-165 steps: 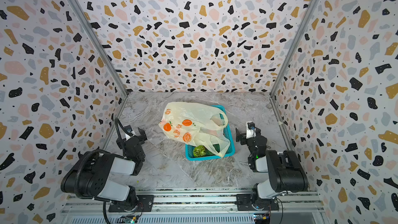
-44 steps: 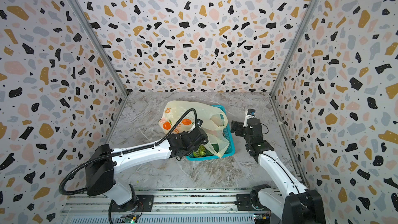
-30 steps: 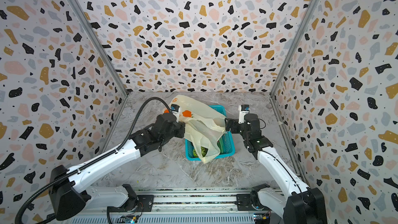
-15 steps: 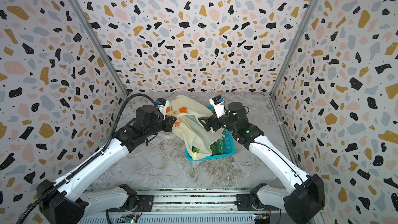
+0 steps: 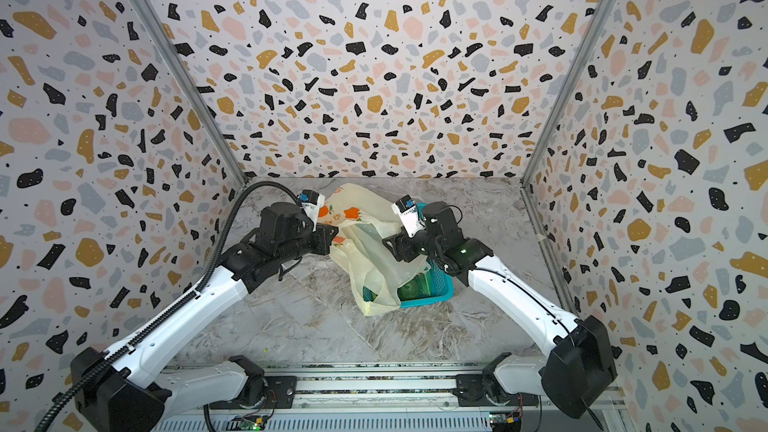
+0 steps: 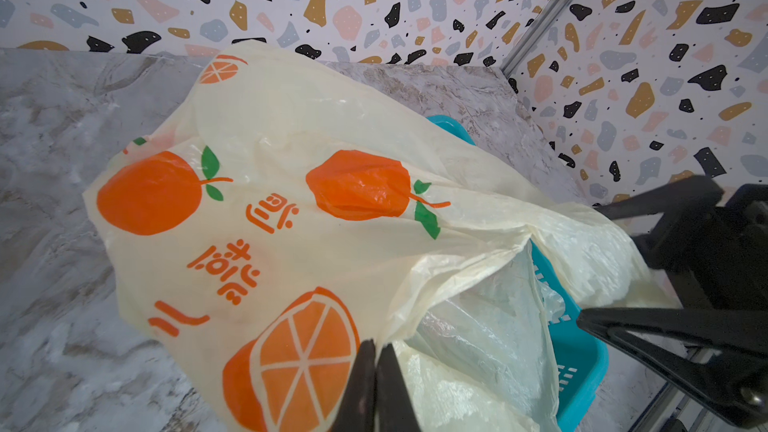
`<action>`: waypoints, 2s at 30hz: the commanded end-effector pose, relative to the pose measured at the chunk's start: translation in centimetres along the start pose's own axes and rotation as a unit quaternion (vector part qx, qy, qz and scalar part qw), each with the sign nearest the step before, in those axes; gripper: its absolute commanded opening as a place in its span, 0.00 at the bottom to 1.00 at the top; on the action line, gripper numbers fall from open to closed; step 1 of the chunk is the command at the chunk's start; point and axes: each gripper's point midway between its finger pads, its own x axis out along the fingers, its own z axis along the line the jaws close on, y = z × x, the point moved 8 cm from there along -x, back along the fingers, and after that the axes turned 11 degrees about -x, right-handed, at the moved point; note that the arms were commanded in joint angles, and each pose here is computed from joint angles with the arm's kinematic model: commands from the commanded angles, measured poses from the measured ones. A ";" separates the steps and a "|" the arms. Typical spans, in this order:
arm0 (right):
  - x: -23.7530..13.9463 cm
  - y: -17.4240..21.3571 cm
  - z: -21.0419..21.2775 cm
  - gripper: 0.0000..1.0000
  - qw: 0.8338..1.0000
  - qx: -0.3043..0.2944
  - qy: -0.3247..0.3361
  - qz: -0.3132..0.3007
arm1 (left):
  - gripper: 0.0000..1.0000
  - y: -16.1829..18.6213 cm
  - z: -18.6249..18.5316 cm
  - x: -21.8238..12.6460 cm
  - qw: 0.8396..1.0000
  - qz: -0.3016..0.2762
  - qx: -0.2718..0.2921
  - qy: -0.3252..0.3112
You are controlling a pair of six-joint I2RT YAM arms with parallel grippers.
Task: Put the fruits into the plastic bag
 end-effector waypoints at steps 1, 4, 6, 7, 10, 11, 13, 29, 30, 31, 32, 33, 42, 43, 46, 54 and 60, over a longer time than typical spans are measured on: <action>0.1 -0.2 0.2 0.23 1.000 0.007 -0.009 -0.001 | 0.00 -0.3 -0.4 -0.6 1.000 -0.009 0.016 0.018; 0.2 -1.5 0.3 0.00 1.000 0.014 -0.024 -0.013 | 0.39 -0.1 -0.5 -0.9 0.999 -0.003 0.033 0.024; -0.2 -2.9 0.3 0.00 0.999 0.017 -0.028 -0.030 | 0.63 0.0 -0.4 -1.3 0.999 -0.001 0.045 0.016; -0.4 -3.7 0.4 0.00 0.999 0.017 -0.034 -0.039 | 0.71 0.1 -0.2 -1.5 0.999 -0.002 0.049 0.005; -1.2 -5.8 0.7 0.00 0.997 0.020 -0.050 -0.064 | 0.80 0.1 0.3 -2.0 0.998 -0.012 0.057 -0.014; -1.4 -6.3 0.7 0.00 0.996 0.019 -0.054 -0.070 | 0.82 0.3 0.4 -2.1 0.998 -0.013 0.057 -0.016; -1.9 -7.5 0.9 0.00 0.994 0.022 -0.067 -0.083 | 0.85 0.6 0.6 -2.1 0.998 -0.012 0.058 -0.018; -3.2 -10.0 1.6 0.00 0.987 0.041 -0.100 -0.117 | 1.00 1.8 -0.2 -1.0 0.999 -0.013 0.050 0.010; -3.3 -10.1 1.7 0.00 0.986 0.044 -0.102 -0.122 | 0.99 2.0 -0.1 -0.8 0.999 -0.012 0.052 -0.005; -3.4 -10.2 1.7 0.00 0.986 0.047 -0.105 -0.125 | 1.00 2.2 0.1 -0.5 0.998 -0.009 0.053 -0.023; -3.4 -10.3 1.8 0.00 0.984 0.049 -0.108 -0.130 | 0.99 2.5 0.4 -0.1 0.997 -0.008 0.055 -0.047; -3.6 -10.4 1.8 0.00 0.983 0.051 -0.112 -0.135 | 1.00 2.8 0.6 0.1 0.996 -0.007 0.060 -0.070; -3.7 -11.0 2.0 0.00 0.980 0.055 -0.126 -0.146 | 0.90 4.2 1.9 0.9 0.985 -0.048 0.026 -0.164; -3.7 -11.0 2.0 0.00 0.980 0.055 -0.126 -0.145 | 0.74 4.2 1.7 0.9 0.986 -0.049 0.024 -0.155; -3.8 -10.9 1.8 0.00 0.981 0.058 -0.122 -0.142 | 0.21 3.4 0.1 0.7 0.993 -0.046 0.029 -0.102; -2.5 -10.2 -1.6 0.01 0.982 0.105 -0.107 -0.112 | 0.00 -0.3 -3.0 -3.0 0.992 -0.003 0.090 -0.088; -0.3 -11.7 -2.6 0.03 0.982 0.102 -0.117 -0.109 | 0.00 0.0 -2.8 -5.3 0.995 0.036 0.065 -0.066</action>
